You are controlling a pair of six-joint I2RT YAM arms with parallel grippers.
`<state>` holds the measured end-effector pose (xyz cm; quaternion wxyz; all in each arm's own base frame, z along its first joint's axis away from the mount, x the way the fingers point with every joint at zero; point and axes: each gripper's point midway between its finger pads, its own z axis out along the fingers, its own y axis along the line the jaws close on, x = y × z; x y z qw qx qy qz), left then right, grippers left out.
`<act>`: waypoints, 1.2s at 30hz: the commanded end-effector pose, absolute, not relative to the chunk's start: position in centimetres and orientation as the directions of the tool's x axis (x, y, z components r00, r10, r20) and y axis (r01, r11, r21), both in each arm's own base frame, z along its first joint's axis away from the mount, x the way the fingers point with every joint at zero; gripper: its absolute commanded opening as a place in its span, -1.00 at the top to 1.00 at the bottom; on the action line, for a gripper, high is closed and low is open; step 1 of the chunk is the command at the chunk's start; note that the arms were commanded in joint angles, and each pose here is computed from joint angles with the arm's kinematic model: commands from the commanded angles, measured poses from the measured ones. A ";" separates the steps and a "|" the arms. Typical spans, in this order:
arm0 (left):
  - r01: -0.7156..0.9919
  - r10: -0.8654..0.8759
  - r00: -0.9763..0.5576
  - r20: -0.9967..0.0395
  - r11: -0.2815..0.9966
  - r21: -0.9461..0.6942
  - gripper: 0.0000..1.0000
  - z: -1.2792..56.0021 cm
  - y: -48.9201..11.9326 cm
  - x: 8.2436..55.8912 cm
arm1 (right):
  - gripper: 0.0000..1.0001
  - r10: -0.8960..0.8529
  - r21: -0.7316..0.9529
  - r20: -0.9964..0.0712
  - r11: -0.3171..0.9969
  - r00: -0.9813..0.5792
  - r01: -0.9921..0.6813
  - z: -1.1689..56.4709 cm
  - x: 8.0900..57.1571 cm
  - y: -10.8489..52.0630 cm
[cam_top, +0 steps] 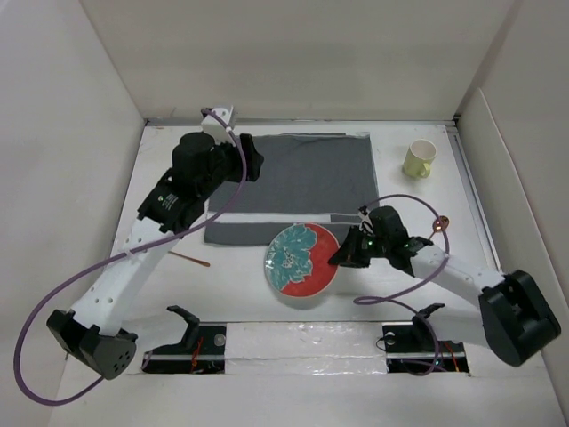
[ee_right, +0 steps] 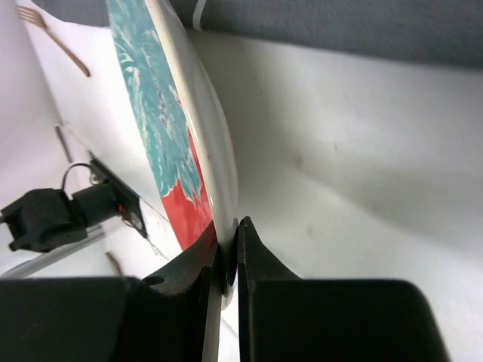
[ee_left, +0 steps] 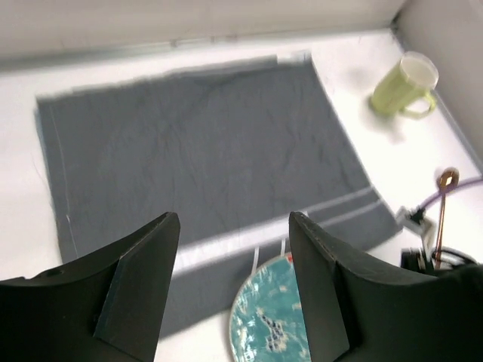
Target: Set the dinner table for one person
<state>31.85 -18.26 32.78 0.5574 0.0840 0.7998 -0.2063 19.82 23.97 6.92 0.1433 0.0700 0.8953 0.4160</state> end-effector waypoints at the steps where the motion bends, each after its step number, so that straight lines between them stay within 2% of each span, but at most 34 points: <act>1: 0.335 -0.114 -0.279 -0.954 0.919 -0.208 -0.13 37.7 -18.0 33.7 | 1.00 0.238 0.798 -0.326 0.588 -0.915 -0.131 14.7 21.5 24.4; 5: 0.297 -0.160 -0.231 -0.960 0.928 -0.226 -0.15 40.2 -18.2 35.6 | 1.00 0.298 0.841 -0.420 0.483 -0.857 -0.244 23.6 26.7 25.0; 8: 0.335 -0.175 -0.261 -0.949 0.906 -0.259 -0.15 39.5 -19.6 36.0 | 1.00 0.300 0.851 -0.441 0.437 -0.846 -0.289 25.0 32.0 26.7; 11: 0.336 -0.186 -0.296 -0.937 0.898 -0.284 -0.15 37.8 -19.9 35.8 | 1.00 0.335 0.861 -0.414 0.446 -0.846 -0.245 24.5 36.5 27.0; 12: 0.348 -0.187 -0.307 -0.933 0.890 -0.293 -0.15 37.4 -20.2 35.5 | 1.00 0.357 0.862 -0.444 0.421 -0.822 -0.282 26.5 38.5 27.4; 13: 0.347 -0.193 -0.320 -0.927 0.887 -0.304 -0.15 36.5 -20.1 35.1 | 1.00 0.361 0.871 -0.408 0.430 -0.838 -0.239 24.6 40.2 27.9; 16: 0.337 -0.191 -0.347 -0.918 0.888 -0.312 -0.15 34.8 -19.9 34.6 | 1.00 0.387 0.884 -0.386 0.414 -0.837 -0.216 24.3 43.6 29.0; 20: 0.333 -0.191 -0.358 -0.914 0.888 -0.317 -0.15 34.0 -19.7 34.0 | 1.00 0.410 0.900 -0.350 0.395 -0.842 -0.181 23.3 46.0 29.9; 31: 0.313 -0.186 -0.391 -0.902 0.894 -0.320 -0.15 31.8 -19.5 33.8 | 1.00 0.452 0.894 -0.233 0.448 -0.861 -0.007 15.2 47.1 29.6; 33: 0.312 -0.186 -0.399 -0.898 0.893 -0.324 -0.16 31.4 -19.6 33.8 | 0.91 0.452 0.878 -0.217 0.478 -0.866 0.029 13.5 46.7 29.2; 35: 0.305 -0.186 -0.412 -0.892 0.894 -0.327 -0.15 30.8 -19.6 33.8 | 0.54 0.450 0.838 -0.222 0.541 -0.865 0.066 11.4 46.3 28.3; 36: 0.305 -0.185 -0.413 -0.892 0.895 -0.327 -0.15 30.6 -19.6 33.8 | 0.44 0.450 0.837 -0.221 0.542 -0.865 0.068 11.4 46.3 28.3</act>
